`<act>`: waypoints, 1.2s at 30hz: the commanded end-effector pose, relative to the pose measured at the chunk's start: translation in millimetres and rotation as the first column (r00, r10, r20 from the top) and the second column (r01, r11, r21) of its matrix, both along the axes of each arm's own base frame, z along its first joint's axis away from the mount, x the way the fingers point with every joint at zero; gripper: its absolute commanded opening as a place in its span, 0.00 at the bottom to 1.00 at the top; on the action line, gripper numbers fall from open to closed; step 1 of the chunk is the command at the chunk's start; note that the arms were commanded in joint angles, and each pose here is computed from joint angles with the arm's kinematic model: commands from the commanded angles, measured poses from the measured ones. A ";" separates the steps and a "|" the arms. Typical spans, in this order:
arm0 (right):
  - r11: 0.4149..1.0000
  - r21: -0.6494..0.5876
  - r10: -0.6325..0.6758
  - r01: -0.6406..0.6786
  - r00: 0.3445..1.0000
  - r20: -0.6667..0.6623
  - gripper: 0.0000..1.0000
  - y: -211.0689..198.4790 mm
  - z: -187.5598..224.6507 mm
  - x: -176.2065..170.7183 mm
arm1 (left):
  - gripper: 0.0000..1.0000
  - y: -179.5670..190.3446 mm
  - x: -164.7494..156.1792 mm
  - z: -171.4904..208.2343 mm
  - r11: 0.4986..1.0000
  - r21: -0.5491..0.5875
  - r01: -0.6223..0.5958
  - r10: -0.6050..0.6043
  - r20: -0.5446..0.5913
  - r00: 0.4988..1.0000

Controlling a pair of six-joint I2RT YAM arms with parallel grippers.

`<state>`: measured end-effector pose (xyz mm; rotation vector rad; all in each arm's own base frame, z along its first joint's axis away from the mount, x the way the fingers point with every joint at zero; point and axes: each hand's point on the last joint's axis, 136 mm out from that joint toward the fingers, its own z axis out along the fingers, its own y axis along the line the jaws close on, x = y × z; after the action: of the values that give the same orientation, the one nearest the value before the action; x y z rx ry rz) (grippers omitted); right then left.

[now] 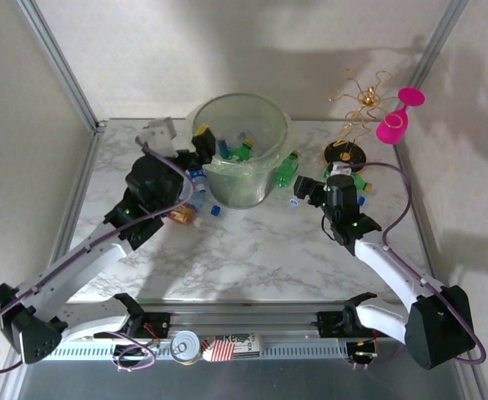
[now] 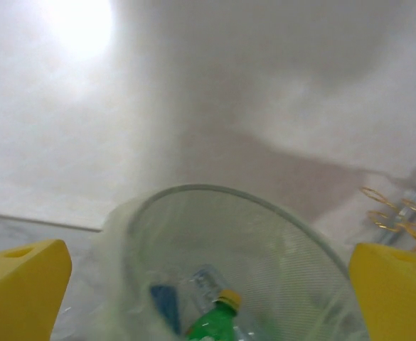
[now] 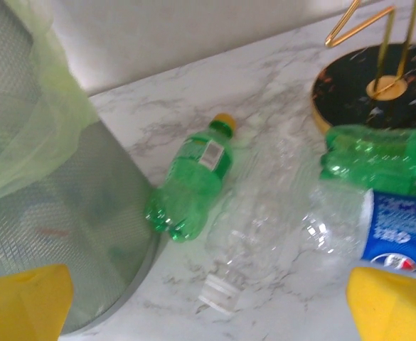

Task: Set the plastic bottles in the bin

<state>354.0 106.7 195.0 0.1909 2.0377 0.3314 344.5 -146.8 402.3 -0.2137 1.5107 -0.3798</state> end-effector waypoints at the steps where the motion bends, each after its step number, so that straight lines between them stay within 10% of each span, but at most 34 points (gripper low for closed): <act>1: 0.994 -0.091 -0.063 0.063 0.998 0.010 0.99 -21.8 9.6 9.1 | 1.00 46.4 -11.3 -17.4 0.981 -0.118 -0.152 0.153 -0.001 0.988; 13: 0.971 -0.162 -0.190 0.174 0.978 -0.089 0.99 -79.5 -14.5 28.4 | 1.00 109.0 -40.1 -134.8 0.879 -0.359 -0.315 0.283 -0.139 0.949; 36: 0.981 -0.141 -0.186 0.130 0.825 -0.534 0.99 -87.0 -136.5 -33.2 | 1.00 90.1 -22.2 -146.9 0.921 -0.291 -0.258 0.218 -0.165 0.962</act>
<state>336.4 13.5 70.1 0.4047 2.5076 0.0147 318.6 -57.4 236.1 -0.6879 1.5708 -0.3922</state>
